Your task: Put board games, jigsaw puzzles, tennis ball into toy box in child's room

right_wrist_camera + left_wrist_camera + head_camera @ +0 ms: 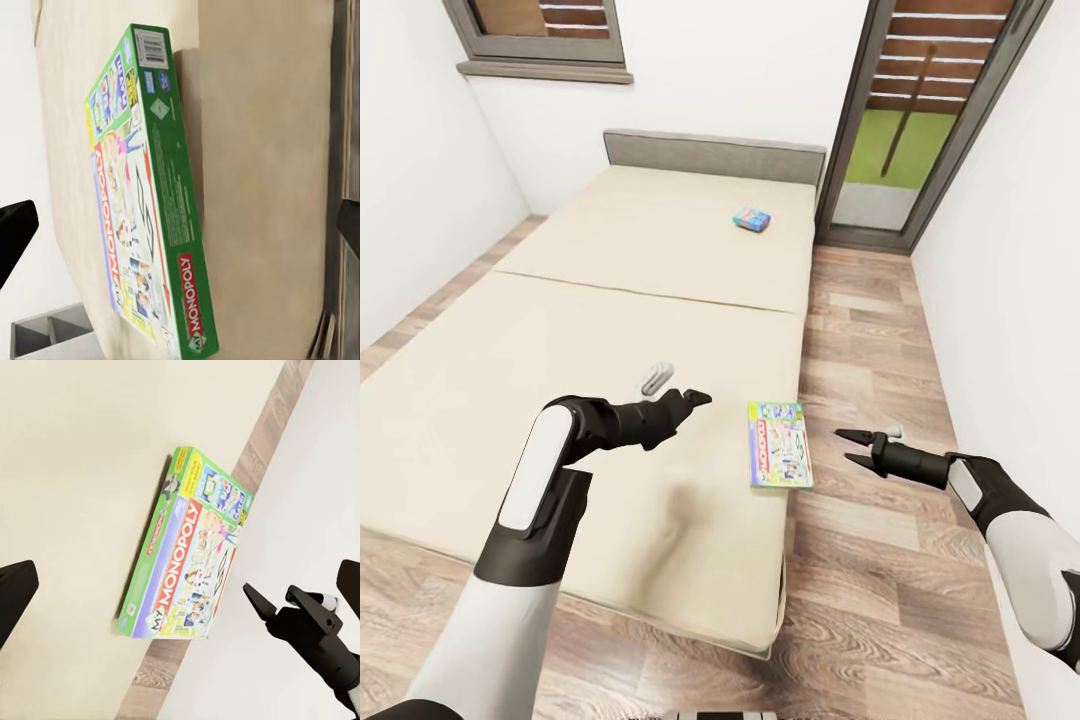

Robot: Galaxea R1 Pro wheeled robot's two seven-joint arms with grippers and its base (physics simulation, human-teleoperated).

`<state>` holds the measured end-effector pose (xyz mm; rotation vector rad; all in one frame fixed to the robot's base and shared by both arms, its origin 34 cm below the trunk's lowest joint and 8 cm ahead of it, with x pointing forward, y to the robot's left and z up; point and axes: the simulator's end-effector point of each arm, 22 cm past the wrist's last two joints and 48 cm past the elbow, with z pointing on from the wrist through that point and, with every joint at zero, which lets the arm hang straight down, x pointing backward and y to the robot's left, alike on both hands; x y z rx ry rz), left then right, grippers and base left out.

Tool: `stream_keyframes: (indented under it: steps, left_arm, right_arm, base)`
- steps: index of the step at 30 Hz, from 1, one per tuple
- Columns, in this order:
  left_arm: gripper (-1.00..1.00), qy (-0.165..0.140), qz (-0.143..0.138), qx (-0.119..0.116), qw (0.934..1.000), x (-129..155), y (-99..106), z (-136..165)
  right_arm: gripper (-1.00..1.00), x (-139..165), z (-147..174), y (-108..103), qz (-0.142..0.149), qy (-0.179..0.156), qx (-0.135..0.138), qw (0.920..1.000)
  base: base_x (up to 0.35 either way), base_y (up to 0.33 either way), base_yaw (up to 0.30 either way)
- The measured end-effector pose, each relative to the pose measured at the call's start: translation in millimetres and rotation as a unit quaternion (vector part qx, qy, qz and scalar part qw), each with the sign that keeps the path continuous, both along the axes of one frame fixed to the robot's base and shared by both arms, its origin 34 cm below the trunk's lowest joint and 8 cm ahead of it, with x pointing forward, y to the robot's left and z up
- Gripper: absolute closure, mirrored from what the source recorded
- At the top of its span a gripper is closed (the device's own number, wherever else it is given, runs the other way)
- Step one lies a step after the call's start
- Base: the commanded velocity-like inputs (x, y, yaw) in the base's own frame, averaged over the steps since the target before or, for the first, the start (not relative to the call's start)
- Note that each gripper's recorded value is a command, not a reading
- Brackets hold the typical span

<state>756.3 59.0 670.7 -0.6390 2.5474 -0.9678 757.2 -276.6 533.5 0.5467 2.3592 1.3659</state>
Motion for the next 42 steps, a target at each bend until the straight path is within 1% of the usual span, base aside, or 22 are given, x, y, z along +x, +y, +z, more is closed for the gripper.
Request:
stream_keyframes:
  steps: [2,7,31,38,42]
  left_arm:
    - [-1.00,0.004,0.000,0.000,1.0000,-2.2,0.0,-4.1]
    - [-1.00,0.012,0.000,-0.001,0.9999,-6.3,-0.1,-12.5]
    - [-1.00,0.033,0.000,-0.003,0.9995,-11.4,-0.8,-38.0]
    - [-1.00,0.035,0.000,-0.004,0.9994,-9.4,-1.5,-42.0]
    - [-1.00,0.031,-0.002,-0.003,0.9995,-4.6,-2.5,-40.6]
  right_arm:
    - [-1.00,-0.2,-1.4,-5.2,-0.002,0.001,-0.003,1.0000]
    - [-1.00,-1.4,-6.0,-9.0,-0.003,0.005,-0.006,1.0000]
    - [-1.00,-9.6,-30.5,-7.0,-0.003,0.024,-0.005,0.9997]
    - [-1.00,-12.3,-37.5,-6.6,-0.003,0.029,-0.004,0.9996]
    - [-1.00,-13.7,-41.0,-6.3,-0.002,0.032,-0.003,0.9995]
  base:
    - [0.000,0.000,0.000]
    - [0.000,0.000,0.000]
    - [0.000,0.000,0.000]
    - [0.000,0.000,0.000]
    - [0.000,0.000,0.000]
